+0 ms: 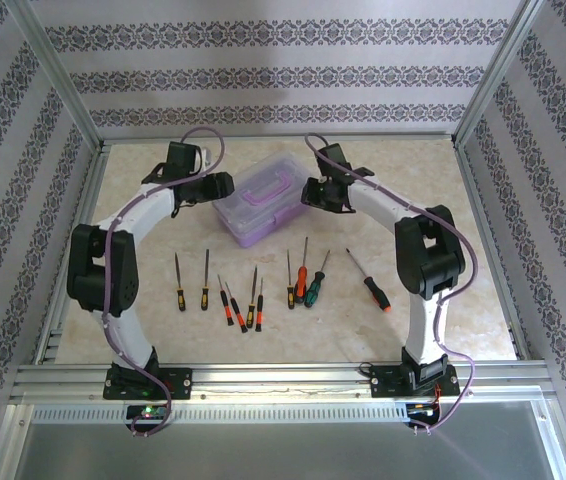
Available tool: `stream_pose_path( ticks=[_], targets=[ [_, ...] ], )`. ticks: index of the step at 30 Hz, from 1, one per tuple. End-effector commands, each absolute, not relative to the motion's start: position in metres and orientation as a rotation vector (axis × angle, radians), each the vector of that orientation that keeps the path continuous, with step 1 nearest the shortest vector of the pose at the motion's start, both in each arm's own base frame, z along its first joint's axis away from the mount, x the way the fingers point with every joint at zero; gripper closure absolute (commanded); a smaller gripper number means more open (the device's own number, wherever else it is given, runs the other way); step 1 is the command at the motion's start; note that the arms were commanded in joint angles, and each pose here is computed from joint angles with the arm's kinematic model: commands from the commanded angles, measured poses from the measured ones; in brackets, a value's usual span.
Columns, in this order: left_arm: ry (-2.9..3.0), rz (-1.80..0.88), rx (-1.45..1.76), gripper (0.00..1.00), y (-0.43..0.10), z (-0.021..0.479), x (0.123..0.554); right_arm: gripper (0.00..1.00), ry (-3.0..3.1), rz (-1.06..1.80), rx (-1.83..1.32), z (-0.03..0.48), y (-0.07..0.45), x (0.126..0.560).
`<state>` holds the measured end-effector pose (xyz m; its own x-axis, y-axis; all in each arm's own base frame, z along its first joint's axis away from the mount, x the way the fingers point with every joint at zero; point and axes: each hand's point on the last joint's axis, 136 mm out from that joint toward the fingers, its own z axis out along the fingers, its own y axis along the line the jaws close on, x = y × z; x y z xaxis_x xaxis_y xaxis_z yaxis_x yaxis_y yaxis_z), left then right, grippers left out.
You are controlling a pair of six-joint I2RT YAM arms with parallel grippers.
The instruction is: Pack the tool kit
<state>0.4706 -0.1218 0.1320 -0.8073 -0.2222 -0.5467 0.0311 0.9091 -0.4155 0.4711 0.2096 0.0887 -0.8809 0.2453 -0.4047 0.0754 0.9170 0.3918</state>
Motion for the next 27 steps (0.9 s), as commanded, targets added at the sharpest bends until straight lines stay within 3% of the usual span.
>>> stream_pose_path(
  ticks=[1,12,18,27],
  targets=[
    [2.71,-0.539,-0.092,0.32,-0.146,0.075,0.409,0.64,2.606,0.584,0.197,0.097,0.222,0.486],
    [2.701,-0.604,0.085,0.32,-0.175,0.139,0.377,0.52,2.619,0.833,0.063,0.12,0.262,0.503],
    [2.692,-0.443,0.022,0.28,-0.158,0.162,0.394,0.46,2.636,0.727,0.012,0.133,0.23,0.489],
    [2.658,-0.354,-0.092,0.19,-0.15,0.175,0.415,0.45,2.625,0.764,0.084,0.143,0.201,0.437]
  ],
)
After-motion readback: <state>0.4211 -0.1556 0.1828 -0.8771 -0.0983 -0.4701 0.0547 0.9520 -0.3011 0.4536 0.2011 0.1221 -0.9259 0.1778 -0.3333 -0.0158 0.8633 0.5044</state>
